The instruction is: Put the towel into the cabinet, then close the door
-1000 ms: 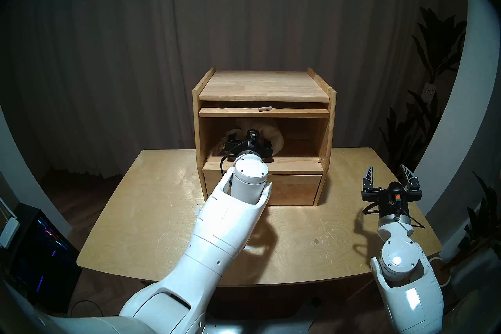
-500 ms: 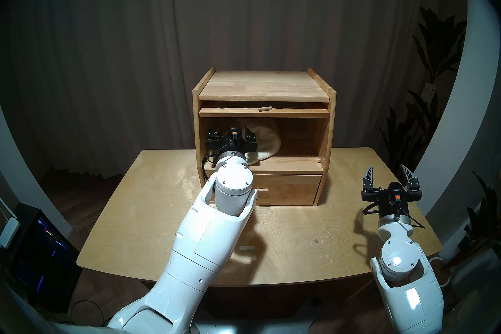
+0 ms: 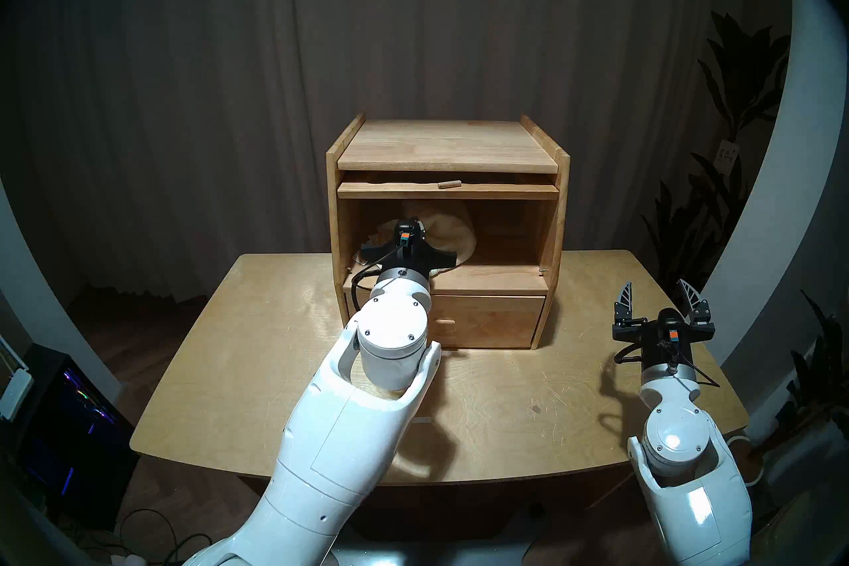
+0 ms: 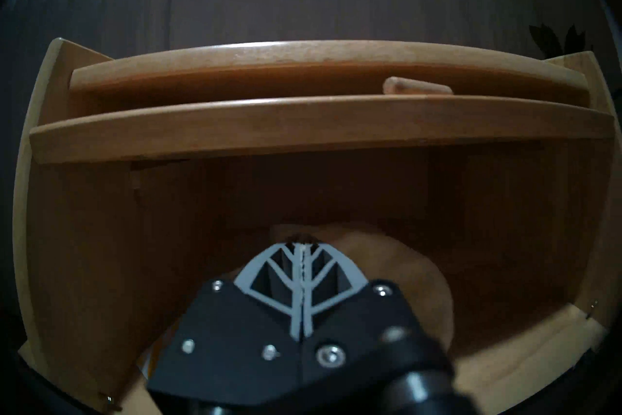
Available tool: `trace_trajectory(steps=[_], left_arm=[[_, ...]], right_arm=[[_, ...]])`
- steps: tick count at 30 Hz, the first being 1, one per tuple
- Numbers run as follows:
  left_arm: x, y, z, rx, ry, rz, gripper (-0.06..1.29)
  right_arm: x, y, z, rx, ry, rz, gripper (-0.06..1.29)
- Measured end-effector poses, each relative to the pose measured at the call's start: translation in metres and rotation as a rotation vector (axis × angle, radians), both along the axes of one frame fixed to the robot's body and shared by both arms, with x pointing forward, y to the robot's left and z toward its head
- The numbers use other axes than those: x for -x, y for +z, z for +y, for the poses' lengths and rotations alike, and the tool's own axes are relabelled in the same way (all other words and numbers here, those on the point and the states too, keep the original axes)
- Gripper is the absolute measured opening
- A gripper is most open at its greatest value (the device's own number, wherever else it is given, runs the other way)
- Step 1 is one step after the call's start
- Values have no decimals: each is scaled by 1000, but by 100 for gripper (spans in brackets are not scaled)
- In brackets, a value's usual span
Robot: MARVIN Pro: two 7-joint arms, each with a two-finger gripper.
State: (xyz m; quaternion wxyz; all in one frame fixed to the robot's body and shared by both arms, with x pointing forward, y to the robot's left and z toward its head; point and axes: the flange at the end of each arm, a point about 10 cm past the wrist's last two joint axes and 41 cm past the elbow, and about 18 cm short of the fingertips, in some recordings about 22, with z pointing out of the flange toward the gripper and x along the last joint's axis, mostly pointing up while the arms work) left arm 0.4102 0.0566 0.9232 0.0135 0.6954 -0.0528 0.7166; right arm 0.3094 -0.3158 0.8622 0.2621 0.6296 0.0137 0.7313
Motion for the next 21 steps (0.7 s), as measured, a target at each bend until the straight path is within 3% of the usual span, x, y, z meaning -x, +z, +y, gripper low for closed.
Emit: trace_trajectory(steps=[10, 16, 21], left_arm=[[35, -24, 39, -54, 28, 134, -3], [44, -14, 61, -72, 41, 141, -3], [52, -3, 63, -63, 7, 144, -3]], right_arm=[[0, -2, -1, 0, -2, 3, 125], [0, -2, -1, 0, -3, 4, 125], [0, -2, -1, 0, -3, 3, 125]])
